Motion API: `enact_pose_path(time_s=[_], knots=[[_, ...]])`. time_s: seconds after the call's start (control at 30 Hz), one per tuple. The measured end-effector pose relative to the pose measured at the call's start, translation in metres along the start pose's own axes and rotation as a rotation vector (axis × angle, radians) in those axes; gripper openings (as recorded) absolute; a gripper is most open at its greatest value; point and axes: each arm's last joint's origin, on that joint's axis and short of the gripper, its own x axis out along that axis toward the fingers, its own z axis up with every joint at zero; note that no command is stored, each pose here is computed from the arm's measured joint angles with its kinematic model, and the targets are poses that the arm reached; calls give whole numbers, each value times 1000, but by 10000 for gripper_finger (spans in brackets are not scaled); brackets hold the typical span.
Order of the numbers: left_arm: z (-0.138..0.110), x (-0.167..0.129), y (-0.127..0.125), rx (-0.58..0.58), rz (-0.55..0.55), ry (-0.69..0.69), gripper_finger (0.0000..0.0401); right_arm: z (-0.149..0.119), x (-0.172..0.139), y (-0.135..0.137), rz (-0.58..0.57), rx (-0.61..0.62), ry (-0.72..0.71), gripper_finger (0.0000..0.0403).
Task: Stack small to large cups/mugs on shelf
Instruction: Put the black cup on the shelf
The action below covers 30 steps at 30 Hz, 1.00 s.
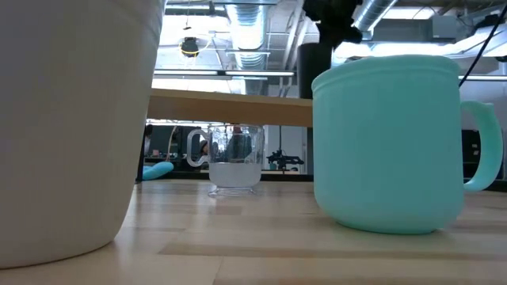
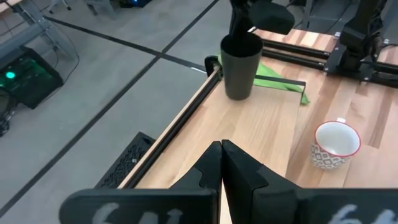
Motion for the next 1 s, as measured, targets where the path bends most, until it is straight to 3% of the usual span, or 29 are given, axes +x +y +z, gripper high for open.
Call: enact_pose_path(time_s=[0.63,1.0], knots=[[0,0,0,0,-1,2,0,8,24,2,-5,-52,42,16],[0,0,0,0,-2,2,0,10,26,1,-13,-47,24,55]])
